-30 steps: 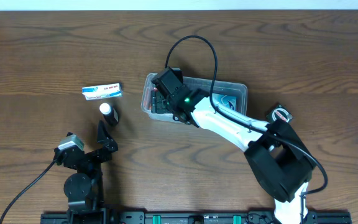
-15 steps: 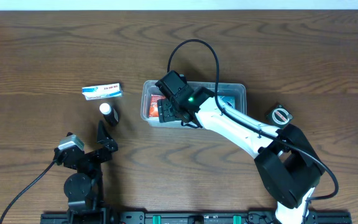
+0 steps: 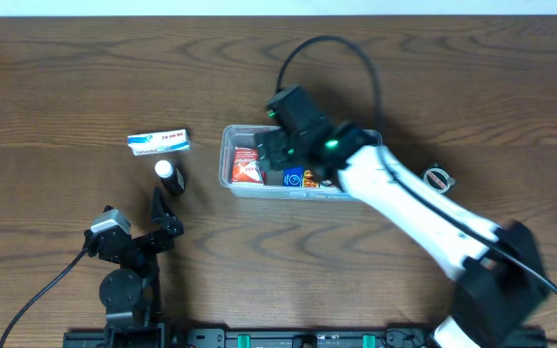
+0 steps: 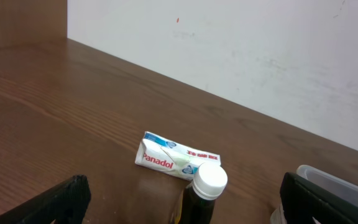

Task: Pack container
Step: 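Move the right gripper over the green Zam-Buk tin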

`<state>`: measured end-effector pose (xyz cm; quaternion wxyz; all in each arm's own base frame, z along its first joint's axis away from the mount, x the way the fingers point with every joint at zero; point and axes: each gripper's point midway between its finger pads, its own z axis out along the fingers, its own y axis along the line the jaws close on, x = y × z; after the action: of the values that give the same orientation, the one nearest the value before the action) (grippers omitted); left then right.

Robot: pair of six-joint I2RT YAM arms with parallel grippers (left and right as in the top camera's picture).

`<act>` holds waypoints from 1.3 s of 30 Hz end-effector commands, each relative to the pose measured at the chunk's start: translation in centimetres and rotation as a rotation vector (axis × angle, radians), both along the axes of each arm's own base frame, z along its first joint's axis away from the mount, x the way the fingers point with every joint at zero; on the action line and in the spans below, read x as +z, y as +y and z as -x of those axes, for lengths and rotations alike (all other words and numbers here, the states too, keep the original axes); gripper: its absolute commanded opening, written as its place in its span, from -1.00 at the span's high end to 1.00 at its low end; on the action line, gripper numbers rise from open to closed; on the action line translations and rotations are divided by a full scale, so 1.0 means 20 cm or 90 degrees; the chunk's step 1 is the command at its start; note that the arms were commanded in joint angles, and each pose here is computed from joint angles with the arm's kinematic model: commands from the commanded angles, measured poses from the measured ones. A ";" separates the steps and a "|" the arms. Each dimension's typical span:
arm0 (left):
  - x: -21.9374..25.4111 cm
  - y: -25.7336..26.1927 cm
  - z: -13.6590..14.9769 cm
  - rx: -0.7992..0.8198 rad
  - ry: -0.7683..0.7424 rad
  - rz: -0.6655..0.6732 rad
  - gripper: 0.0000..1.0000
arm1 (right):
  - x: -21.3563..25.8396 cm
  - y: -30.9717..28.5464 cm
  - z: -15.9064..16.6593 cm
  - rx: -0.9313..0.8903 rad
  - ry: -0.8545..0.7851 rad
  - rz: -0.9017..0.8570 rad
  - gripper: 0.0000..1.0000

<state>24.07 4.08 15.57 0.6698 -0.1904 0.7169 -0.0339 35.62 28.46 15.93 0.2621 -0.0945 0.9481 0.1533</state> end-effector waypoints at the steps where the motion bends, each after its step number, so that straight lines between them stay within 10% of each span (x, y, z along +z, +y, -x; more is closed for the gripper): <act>1: -0.10 0.01 0.00 0.008 0.038 -0.008 -0.96 | 0.22 -0.11 -0.01 -0.008 -0.047 -0.007 -0.86; 7: -0.10 0.01 0.00 0.008 0.038 -0.008 -0.96 | 0.30 -0.43 0.09 -0.068 -0.019 0.055 -0.99; 19: -0.10 0.01 0.00 0.008 0.038 -0.008 -0.96 | 0.18 -1.30 0.36 -0.547 0.188 0.163 -0.99; 39: -0.10 0.01 0.00 0.008 0.038 -0.008 -0.96 | -0.37 -1.54 0.25 -0.681 0.180 0.060 -0.93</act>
<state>24.07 4.08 15.57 0.6698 -0.1904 0.7169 -0.0339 31.32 -2.36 9.81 0.1755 0.3994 0.8991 -0.0355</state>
